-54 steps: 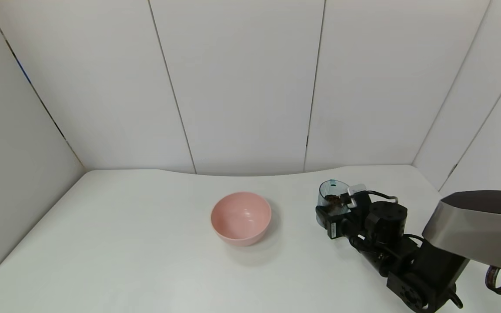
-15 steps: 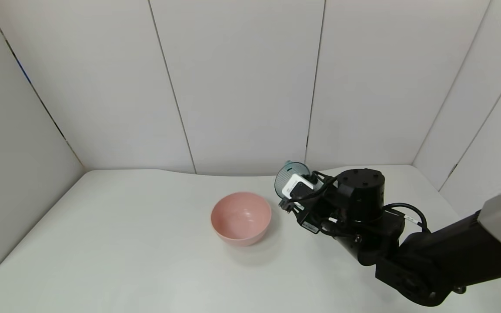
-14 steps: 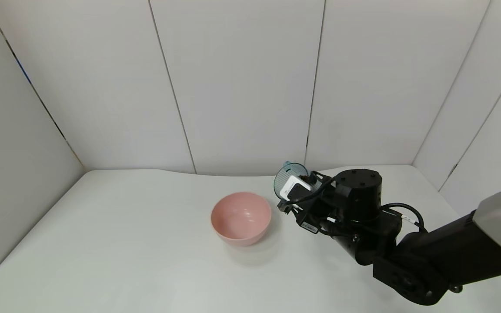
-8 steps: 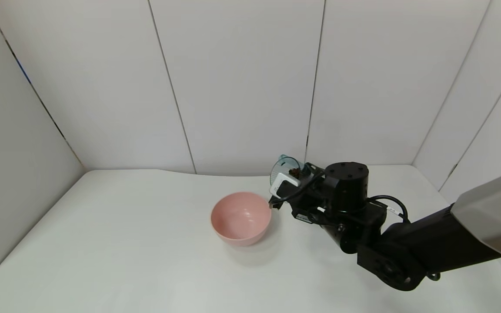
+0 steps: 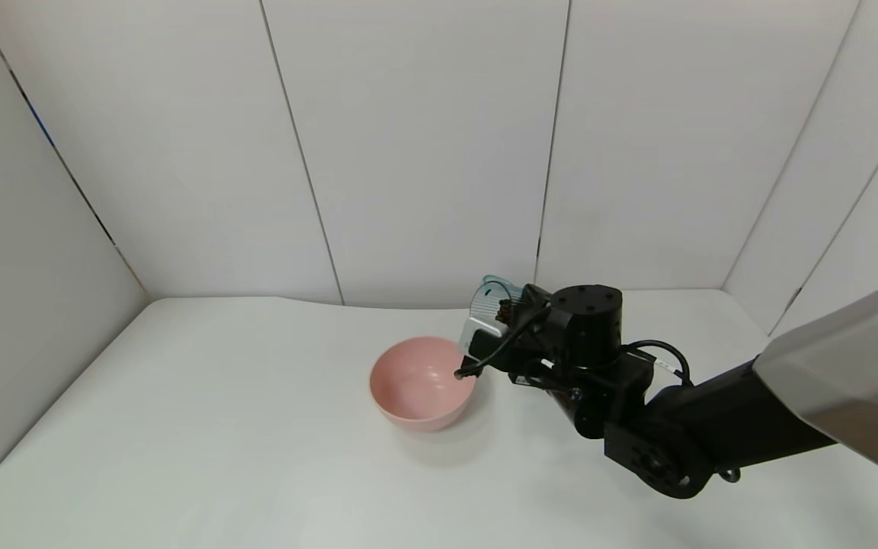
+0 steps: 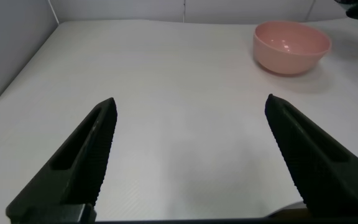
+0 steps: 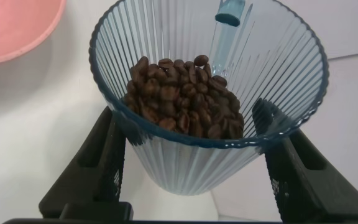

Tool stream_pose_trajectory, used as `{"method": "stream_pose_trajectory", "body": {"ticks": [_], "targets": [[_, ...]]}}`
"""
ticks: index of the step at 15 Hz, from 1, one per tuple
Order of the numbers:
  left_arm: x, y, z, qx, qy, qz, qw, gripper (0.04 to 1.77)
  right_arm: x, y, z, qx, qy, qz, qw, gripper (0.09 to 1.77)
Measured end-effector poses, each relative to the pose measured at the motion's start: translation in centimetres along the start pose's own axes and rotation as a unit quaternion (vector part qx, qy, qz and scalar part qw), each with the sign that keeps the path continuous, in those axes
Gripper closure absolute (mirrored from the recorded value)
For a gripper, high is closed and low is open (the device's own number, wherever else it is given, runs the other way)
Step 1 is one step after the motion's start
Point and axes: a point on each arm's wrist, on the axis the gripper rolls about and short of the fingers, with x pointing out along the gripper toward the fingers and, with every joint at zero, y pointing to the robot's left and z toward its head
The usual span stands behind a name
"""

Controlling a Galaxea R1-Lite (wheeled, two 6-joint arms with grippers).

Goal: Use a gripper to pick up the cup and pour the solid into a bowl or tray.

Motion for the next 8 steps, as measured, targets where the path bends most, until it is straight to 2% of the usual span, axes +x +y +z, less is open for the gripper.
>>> {"method": "stream_pose_trajectory", "body": {"ticks": [8], "targets": [[0.0, 0.0, 0.0, 0.0, 0.0, 0.0, 1.0, 0.09, 0.8, 0.5, 1.2, -0.064, 0.004, -0.014, 0.998, 0.52]]}}
